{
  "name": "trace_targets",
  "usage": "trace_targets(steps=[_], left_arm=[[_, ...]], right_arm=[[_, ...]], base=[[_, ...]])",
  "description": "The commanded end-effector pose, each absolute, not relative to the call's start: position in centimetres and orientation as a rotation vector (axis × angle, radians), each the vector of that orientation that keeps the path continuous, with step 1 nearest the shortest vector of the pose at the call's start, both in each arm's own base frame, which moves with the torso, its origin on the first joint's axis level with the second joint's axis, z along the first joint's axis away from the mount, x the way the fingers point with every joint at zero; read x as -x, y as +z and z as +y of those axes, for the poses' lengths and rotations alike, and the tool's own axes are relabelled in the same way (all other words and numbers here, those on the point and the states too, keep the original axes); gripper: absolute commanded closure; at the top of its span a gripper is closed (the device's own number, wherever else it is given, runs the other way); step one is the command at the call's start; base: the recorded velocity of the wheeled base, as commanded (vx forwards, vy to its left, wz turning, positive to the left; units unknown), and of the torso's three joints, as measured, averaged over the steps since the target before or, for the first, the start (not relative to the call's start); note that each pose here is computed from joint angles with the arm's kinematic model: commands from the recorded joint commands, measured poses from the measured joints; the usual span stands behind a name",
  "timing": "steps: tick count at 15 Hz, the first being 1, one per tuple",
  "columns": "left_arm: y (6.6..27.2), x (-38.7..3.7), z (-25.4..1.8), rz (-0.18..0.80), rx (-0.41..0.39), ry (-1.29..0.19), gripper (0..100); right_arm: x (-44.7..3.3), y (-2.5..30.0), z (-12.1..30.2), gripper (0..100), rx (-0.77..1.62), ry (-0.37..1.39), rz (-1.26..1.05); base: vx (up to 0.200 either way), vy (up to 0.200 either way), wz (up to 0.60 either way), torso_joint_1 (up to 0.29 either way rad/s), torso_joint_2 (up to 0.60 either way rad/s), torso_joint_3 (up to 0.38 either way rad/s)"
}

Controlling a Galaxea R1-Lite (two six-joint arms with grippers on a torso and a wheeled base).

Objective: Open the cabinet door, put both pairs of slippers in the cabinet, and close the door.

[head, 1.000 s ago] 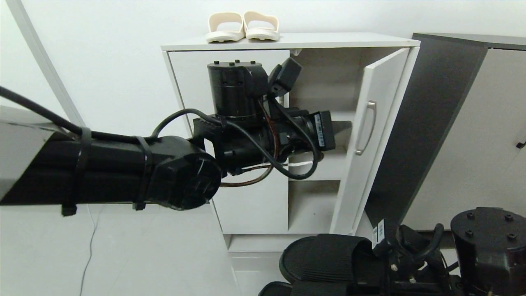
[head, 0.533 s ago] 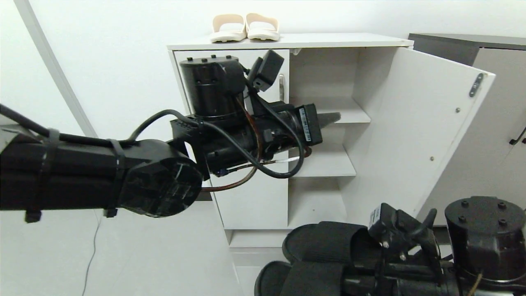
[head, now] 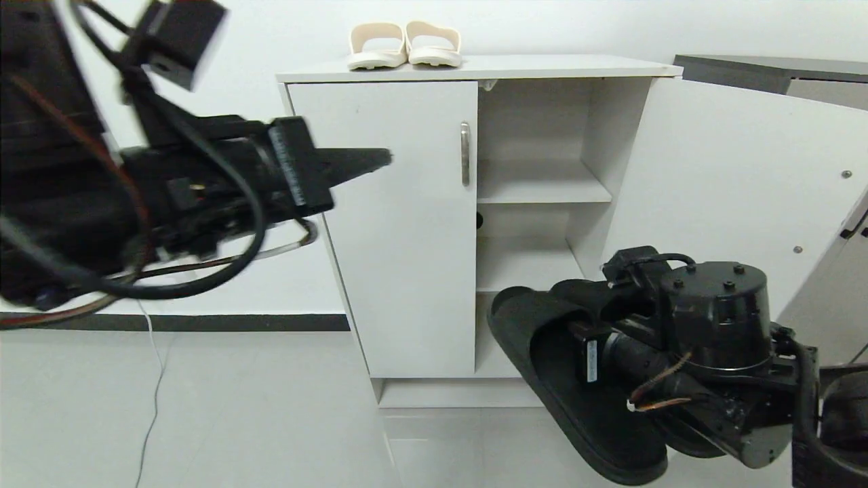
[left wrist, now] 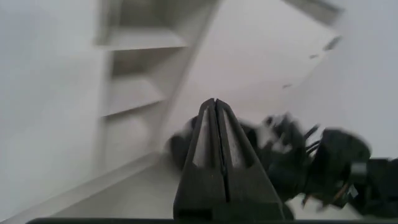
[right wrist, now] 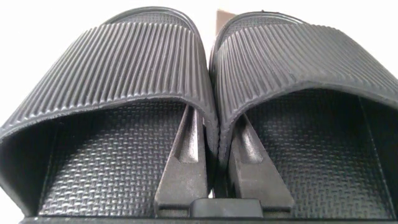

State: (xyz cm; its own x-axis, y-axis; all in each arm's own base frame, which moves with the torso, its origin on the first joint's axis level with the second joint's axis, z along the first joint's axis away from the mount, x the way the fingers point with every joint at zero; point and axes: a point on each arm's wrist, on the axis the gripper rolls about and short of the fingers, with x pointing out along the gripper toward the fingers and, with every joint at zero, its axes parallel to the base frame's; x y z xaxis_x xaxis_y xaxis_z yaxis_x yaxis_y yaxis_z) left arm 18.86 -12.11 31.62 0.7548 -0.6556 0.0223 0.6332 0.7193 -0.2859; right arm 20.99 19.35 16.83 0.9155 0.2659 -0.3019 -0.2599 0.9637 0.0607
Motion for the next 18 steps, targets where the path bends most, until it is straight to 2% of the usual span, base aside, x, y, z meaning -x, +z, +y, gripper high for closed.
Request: trace_targets(steps=[1,3,6,9,12,14,18], left_arm=[[31.4,-9.9,-5.6,0.003,0.177,-0.461,100],[29.2,-5.6,-2.7,-0.014,0.175,-0.346,100],[25.0,-0.5,0.4,-0.051,0.172,-0.064,100],[20.2,3.1,1.1,-0.078,0.163,0.163,100],[14.7,4.6,0.6,-0.083,0.071,0.318,100],[12.3,4.1,0.6,-0.053,0.051,0.321,100],[8.8,2.8,0.3,-0.014,0.022,0.152,100]], right_arm=[[-23.0,15.5,20.3,100,-0.021,0.159,0.326],[-23.5,15.4,20.5,100,-0.026,0.123,0.312],[-26.1,14.1,20.4,100,-0.052,0.058,0.28],[-27.1,12.9,20.7,100,-0.052,0.049,0.276],[-27.2,12.7,20.8,100,-0.056,0.051,0.269],[-27.1,12.8,20.8,100,-0.056,0.053,0.268],[-26.9,12.5,20.9,100,-0.045,0.059,0.274]], base=[[0.0,0.0,0.0,0.0,0.0,0.0],[0.0,0.0,0.0,0.0,0.0,0.0],[0.0,0.0,0.0,0.0,0.0,0.0],[0.0,0.0,0.0,0.0,0.0,0.0],[0.0,0.0,0.0,0.0,0.0,0.0],[0.0,0.0,0.0,0.0,0.0,0.0],[0.0,0.0,0.0,0.0,0.0,0.0]])
